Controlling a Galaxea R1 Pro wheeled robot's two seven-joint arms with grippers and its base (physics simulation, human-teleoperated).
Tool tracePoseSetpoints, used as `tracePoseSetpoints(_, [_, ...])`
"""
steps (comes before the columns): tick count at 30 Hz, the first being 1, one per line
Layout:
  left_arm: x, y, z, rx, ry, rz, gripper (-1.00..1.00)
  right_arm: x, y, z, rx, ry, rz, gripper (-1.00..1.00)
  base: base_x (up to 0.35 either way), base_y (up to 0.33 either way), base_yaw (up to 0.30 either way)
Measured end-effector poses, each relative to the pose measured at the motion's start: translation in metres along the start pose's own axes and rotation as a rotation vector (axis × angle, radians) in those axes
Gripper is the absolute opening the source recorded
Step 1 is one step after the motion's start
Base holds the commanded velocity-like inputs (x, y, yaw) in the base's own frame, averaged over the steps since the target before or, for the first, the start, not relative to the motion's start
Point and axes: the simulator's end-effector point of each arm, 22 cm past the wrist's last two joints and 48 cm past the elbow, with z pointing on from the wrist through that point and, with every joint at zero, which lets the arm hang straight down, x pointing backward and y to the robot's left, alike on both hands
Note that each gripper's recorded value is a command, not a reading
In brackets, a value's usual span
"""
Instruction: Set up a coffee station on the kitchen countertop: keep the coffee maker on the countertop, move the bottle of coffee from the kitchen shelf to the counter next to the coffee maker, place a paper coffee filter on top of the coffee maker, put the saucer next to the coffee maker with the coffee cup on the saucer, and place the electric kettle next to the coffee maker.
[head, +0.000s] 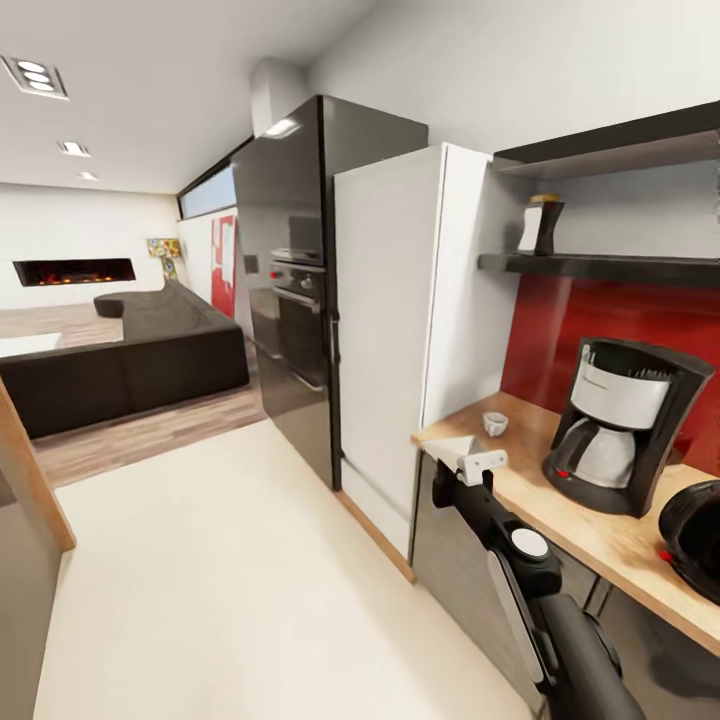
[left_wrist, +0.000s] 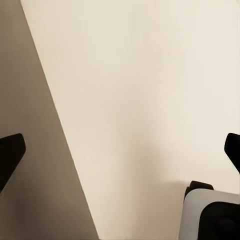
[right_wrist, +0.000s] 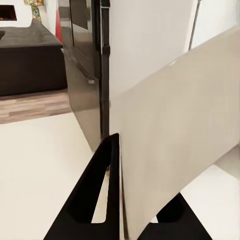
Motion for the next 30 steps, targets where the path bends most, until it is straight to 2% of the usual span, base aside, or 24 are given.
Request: tracePoseSetpoints(30, [-0.0047, -0.0011, 0.0011, 0.001, -0.015, -0.006, 1.0, -0.0092, -0.0005, -0.0039, 0.002, -0.016, -0.005, -1.0, 0.237, 0.272, -0.242])
